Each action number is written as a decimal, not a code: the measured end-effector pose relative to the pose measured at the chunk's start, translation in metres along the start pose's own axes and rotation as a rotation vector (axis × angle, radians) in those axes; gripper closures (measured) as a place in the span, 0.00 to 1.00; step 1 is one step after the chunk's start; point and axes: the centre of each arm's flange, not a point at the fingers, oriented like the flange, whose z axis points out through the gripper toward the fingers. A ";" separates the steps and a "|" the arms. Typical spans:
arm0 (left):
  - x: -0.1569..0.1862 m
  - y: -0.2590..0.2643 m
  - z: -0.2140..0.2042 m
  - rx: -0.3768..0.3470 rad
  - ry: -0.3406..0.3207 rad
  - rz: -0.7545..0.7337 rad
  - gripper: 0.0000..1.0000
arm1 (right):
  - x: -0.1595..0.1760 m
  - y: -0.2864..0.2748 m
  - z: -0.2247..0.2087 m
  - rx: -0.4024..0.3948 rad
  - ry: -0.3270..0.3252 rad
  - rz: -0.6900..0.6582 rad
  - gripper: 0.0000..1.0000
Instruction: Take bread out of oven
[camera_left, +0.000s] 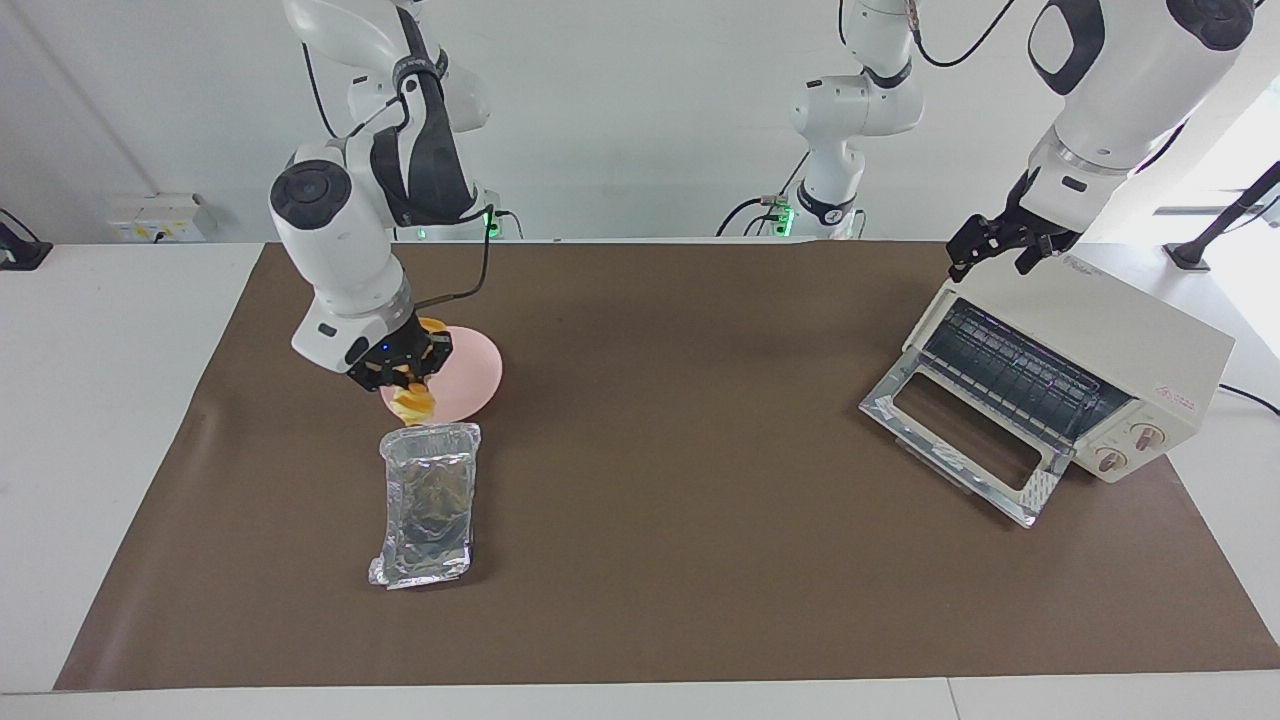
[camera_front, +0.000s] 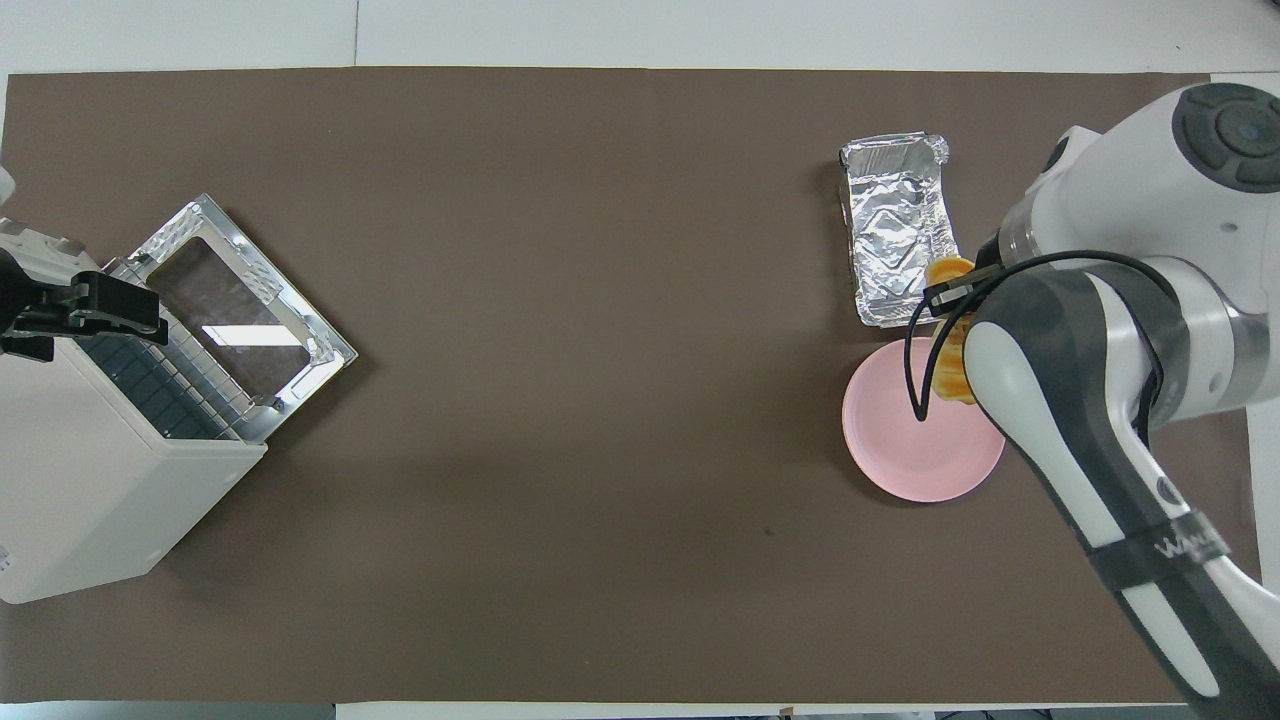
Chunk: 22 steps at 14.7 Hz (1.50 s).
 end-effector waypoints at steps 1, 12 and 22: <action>0.000 0.000 0.000 0.000 0.000 0.000 0.00 | -0.020 -0.004 0.005 -0.007 0.014 0.000 0.88; 0.000 0.000 0.000 0.000 0.000 0.000 0.00 | -0.138 -0.033 0.139 -0.034 0.212 -0.022 0.88; 0.000 0.000 0.000 0.000 0.000 0.000 0.00 | -0.112 -0.030 0.149 -0.025 0.245 -0.011 0.48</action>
